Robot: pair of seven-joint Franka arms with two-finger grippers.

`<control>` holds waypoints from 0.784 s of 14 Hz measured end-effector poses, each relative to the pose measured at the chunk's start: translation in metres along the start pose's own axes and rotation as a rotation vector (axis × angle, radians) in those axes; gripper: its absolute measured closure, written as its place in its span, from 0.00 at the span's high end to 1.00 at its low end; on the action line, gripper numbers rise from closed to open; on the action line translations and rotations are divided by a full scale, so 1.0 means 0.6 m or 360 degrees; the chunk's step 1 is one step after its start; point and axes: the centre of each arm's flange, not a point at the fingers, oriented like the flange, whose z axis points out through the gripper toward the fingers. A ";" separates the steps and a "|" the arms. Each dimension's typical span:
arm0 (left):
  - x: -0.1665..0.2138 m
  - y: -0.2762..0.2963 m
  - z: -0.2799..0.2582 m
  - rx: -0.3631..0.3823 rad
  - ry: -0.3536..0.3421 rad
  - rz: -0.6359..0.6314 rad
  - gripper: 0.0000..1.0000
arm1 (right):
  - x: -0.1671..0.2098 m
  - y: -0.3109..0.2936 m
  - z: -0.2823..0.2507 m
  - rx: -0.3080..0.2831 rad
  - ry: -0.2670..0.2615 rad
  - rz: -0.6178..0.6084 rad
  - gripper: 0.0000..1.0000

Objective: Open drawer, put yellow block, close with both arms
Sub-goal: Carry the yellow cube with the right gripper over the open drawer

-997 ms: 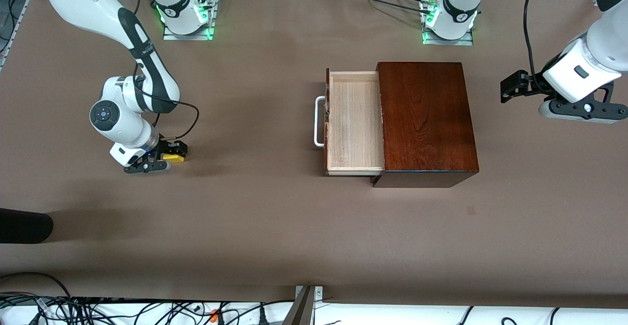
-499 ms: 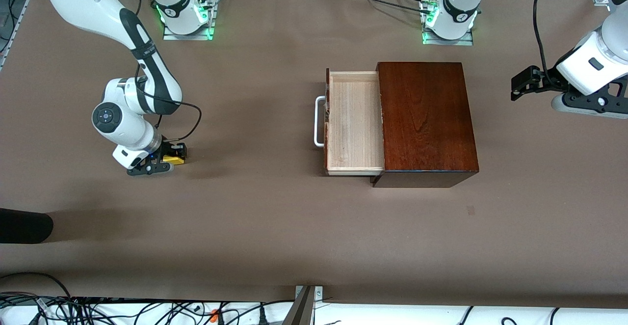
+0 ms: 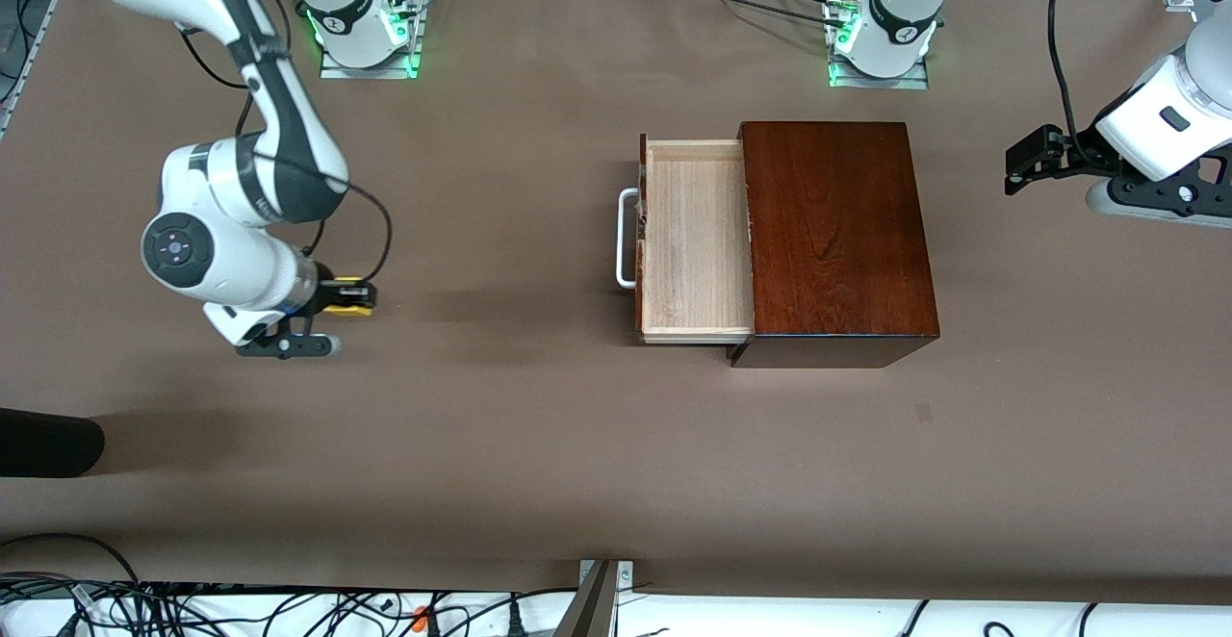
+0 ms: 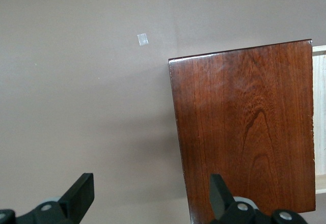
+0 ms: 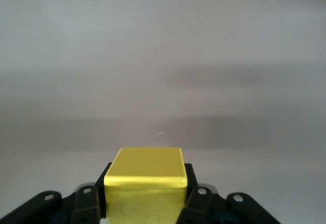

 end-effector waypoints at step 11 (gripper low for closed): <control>0.002 -0.001 -0.001 0.0000 0.0013 -0.0041 1.00 | -0.165 -0.389 -0.145 0.0316 -0.0117 0.0937 0.56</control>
